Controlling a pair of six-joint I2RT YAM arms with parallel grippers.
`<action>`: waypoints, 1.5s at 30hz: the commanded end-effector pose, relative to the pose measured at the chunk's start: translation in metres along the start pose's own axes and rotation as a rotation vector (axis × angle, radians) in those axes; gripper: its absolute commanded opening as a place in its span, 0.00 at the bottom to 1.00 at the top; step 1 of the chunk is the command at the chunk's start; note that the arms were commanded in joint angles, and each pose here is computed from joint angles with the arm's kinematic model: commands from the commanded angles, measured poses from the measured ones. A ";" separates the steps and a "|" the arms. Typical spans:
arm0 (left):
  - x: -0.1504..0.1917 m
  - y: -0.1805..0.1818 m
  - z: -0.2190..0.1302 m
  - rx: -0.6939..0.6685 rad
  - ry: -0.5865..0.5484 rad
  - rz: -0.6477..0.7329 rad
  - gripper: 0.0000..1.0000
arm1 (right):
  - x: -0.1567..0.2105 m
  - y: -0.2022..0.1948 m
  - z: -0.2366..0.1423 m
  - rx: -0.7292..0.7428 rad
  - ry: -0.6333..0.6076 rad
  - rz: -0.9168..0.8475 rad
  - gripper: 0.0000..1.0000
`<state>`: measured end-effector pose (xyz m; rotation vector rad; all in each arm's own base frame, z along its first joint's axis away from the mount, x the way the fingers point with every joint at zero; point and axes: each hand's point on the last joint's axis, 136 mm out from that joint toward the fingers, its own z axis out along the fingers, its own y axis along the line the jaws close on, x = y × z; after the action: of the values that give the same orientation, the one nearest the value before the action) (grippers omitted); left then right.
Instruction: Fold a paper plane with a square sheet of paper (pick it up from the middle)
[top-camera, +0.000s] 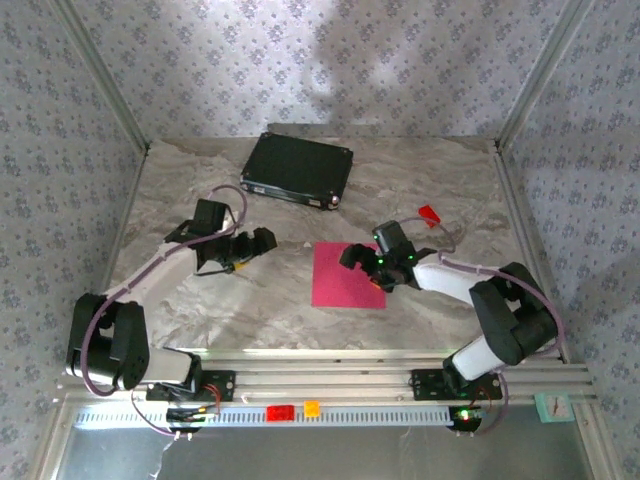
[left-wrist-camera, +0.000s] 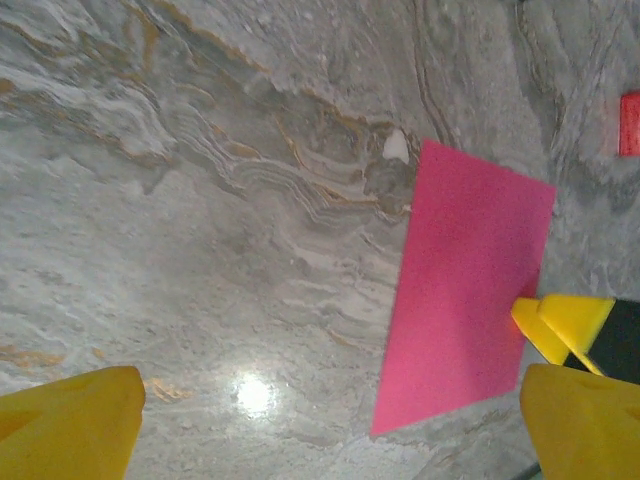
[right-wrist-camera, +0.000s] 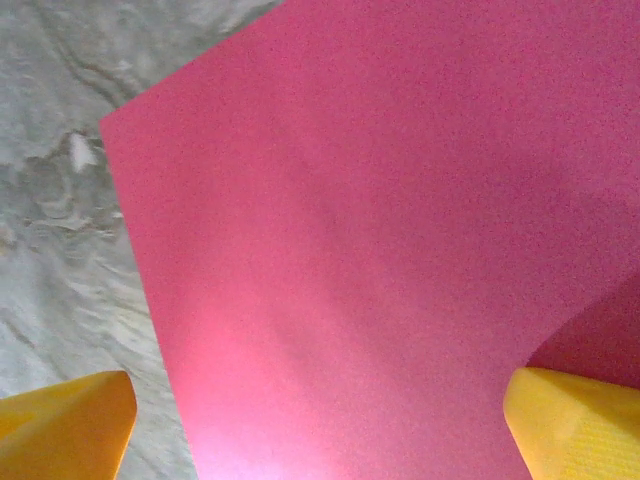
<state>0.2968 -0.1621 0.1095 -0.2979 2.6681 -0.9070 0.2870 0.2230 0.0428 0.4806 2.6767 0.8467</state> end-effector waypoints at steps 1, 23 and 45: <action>-0.001 -0.008 0.004 0.015 0.003 0.006 0.97 | 0.020 -0.015 0.026 0.086 0.012 0.140 0.99; 0.029 -0.049 0.064 -0.285 0.235 0.202 0.99 | -0.047 -0.015 -0.064 0.014 -0.190 0.154 0.99; 0.050 -0.063 0.126 -0.600 0.358 0.316 1.00 | -0.032 -0.076 -0.109 0.051 -0.217 0.214 0.99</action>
<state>0.3021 -0.2980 0.0418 0.2054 3.1163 -0.0885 0.2691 0.0994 0.0976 0.8355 2.4354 0.7509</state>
